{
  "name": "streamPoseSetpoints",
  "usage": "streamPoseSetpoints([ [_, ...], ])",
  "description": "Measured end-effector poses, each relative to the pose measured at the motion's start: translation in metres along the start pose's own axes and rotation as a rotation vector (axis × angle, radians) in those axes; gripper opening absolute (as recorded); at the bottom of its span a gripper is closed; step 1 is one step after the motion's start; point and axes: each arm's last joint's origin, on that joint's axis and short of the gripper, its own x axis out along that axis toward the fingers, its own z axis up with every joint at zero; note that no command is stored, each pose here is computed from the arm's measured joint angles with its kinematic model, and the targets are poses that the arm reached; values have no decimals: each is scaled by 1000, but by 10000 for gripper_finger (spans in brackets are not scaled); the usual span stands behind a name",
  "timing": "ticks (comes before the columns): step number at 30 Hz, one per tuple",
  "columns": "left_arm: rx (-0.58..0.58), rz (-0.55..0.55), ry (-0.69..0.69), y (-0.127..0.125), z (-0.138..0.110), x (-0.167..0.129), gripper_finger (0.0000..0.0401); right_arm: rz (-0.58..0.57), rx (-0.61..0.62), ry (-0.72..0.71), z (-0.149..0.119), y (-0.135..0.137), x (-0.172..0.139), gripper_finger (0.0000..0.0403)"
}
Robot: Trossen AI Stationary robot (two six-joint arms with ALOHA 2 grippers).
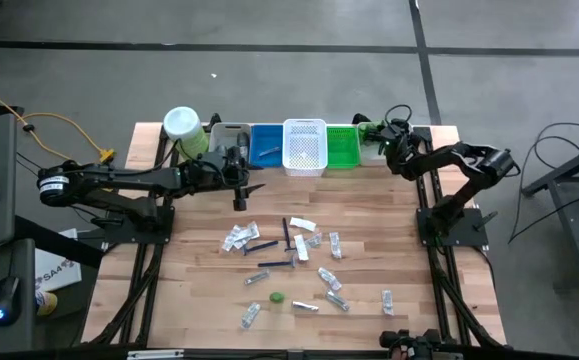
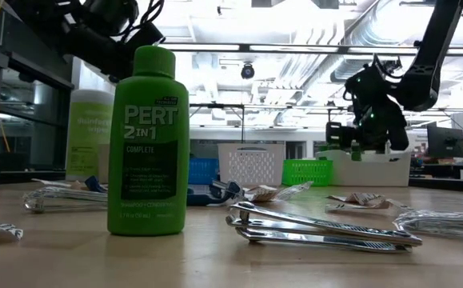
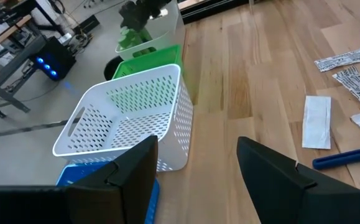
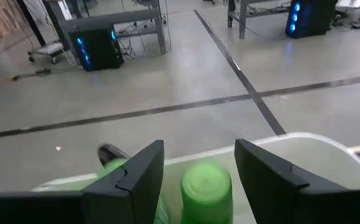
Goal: Pick & Place Travel size toiletries
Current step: Put the green shampoo into the right white bin
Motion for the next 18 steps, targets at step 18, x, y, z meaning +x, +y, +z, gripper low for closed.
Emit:
streamPoseSetpoints([
  [18, -18, -19, -15, 0, 1, 0, 218, 240, -38, -128, 51, 20, -58, 193],
])
